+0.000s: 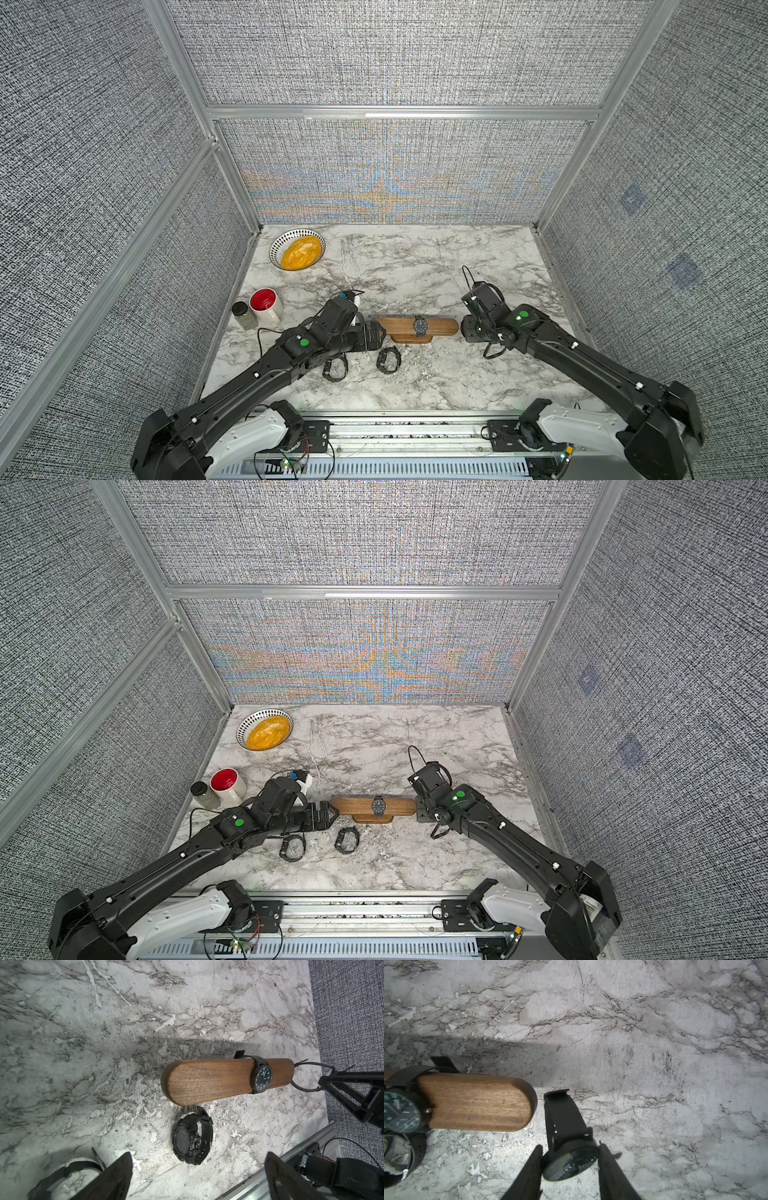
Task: Place watch on stand
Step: Place the watch on the stand.
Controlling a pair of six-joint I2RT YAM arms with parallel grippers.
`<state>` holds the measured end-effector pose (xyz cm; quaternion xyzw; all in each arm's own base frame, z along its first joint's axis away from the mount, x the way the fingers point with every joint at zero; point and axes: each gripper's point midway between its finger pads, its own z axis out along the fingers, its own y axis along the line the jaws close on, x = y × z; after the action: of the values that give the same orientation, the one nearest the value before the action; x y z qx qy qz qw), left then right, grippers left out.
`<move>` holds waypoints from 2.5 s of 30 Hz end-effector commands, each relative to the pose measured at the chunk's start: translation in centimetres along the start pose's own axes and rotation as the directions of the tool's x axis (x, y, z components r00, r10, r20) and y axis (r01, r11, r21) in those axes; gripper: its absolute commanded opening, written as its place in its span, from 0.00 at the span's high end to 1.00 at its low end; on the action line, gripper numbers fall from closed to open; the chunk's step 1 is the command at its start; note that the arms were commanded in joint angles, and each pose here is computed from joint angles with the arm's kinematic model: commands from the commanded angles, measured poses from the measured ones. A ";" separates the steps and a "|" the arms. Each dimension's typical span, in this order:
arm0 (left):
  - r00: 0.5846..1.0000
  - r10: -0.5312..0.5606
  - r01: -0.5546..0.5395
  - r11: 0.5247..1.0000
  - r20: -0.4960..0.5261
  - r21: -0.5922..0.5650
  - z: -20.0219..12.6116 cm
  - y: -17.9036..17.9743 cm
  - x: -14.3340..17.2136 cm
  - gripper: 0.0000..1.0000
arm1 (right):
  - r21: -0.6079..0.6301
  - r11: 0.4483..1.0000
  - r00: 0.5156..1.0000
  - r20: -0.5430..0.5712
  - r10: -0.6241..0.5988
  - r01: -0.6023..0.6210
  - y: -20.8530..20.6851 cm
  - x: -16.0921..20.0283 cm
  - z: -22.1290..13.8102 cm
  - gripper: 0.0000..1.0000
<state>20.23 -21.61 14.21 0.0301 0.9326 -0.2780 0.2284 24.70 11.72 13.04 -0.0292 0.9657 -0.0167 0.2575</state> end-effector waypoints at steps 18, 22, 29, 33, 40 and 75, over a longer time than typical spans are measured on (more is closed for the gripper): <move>0.998 -0.053 0.055 0.997 -0.035 0.046 2.5 -0.6 -0.9 0.17 | -0.036 0.999 1.000 -0.022 -0.021 0.020 1.8 -1.3 2.2 1.00; 0.997 -0.061 0.063 0.997 -0.039 0.051 2.9 -0.7 -1.1 0.20 | -0.054 0.998 0.999 -0.021 -0.028 0.027 2.5 -1.5 2.2 1.00; 0.996 -0.069 0.072 0.995 -0.052 0.063 3.6 -1.0 -1.3 0.24 | -0.070 0.996 0.998 -0.034 -0.058 0.056 3.9 -1.1 2.5 1.00; 0.996 -0.071 0.074 0.995 -0.055 0.067 3.8 -1.1 -1.4 0.26 | -0.070 0.995 0.997 -0.033 -0.074 0.072 4.7 -1.1 2.4 1.00; 0.994 -0.073 0.080 0.994 -0.085 0.079 4.4 -1.4 -1.2 0.27 | -0.056 0.992 0.993 -0.032 -0.116 0.114 6.5 -1.3 2.3 1.00; 0.992 -0.083 0.092 0.991 -0.094 0.097 4.3 -1.9 -1.3 0.29 | -0.036 0.987 0.986 -0.055 -0.160 0.158 9.9 -1.2 1.8 0.27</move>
<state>22.64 -25.35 12.00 0.0107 0.9293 -0.3304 0.1647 26.19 21.86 11.17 -0.1150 0.9679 -0.0191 0.2226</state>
